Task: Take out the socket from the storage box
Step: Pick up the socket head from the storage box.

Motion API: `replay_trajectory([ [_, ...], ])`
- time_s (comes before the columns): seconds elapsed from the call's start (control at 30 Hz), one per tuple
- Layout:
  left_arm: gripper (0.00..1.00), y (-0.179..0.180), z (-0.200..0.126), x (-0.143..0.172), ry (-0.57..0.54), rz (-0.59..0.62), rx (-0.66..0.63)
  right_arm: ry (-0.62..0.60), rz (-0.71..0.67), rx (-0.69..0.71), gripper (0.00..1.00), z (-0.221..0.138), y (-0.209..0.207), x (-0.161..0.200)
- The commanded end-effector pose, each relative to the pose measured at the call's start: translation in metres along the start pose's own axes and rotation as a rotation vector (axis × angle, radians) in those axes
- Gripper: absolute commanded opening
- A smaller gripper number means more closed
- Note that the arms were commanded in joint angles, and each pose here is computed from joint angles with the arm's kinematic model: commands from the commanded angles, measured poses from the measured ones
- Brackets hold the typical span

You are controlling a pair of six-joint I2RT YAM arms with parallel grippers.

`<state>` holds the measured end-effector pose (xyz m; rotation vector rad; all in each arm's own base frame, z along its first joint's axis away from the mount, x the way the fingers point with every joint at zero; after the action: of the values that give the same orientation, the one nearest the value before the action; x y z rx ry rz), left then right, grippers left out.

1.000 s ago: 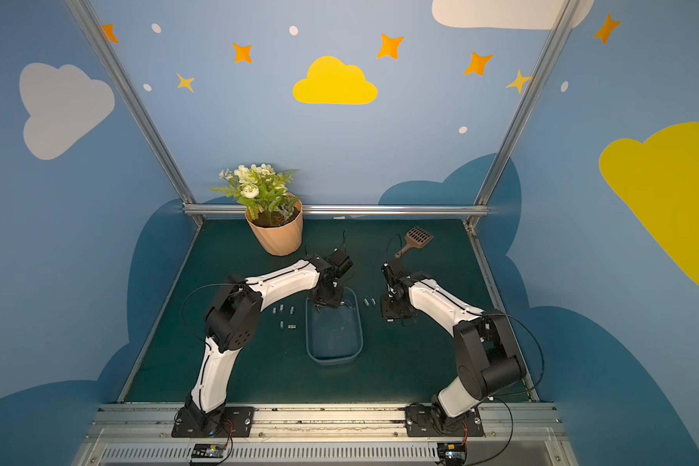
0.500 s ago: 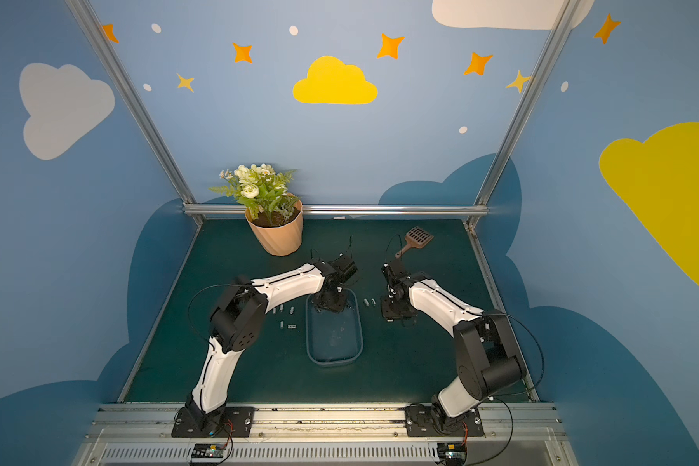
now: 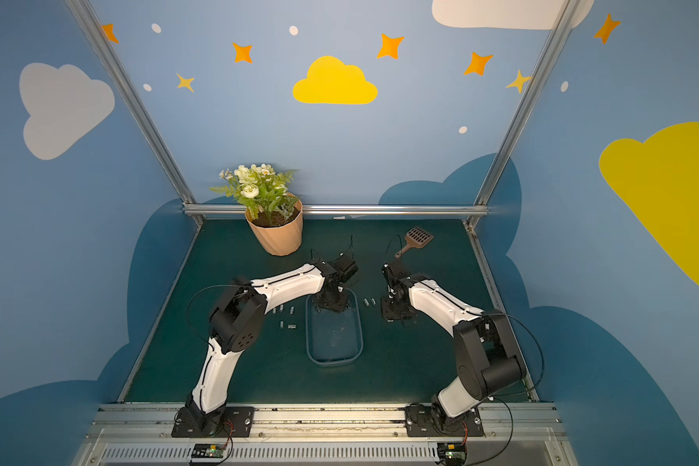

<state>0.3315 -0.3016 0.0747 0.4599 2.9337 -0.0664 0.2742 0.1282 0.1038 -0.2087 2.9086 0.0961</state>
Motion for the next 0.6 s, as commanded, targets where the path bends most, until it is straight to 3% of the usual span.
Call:
replay_trajectory([
  [0.0,0.37,-0.005,-0.019,-0.008,-0.052,0.045,0.020,-0.021,0.010,-0.012,0.37,-0.007,-0.001,0.001],
  [0.57,0.37,-0.017,-0.026,-0.027,-0.142,0.238,0.041,-0.021,0.015,-0.017,0.37,-0.007,-0.001,0.002],
])
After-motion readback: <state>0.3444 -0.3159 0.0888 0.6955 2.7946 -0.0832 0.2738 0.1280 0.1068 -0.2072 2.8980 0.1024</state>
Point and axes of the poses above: each gripper's point midway between its finger pads, its own z axis out along the fingers, its own y axis along the line the jaws close on, x = y × z, the point moved 5 cm from there along -z, back along the fingers, and after that the axes turned 1 degree about -z, right-handed, at the moved point
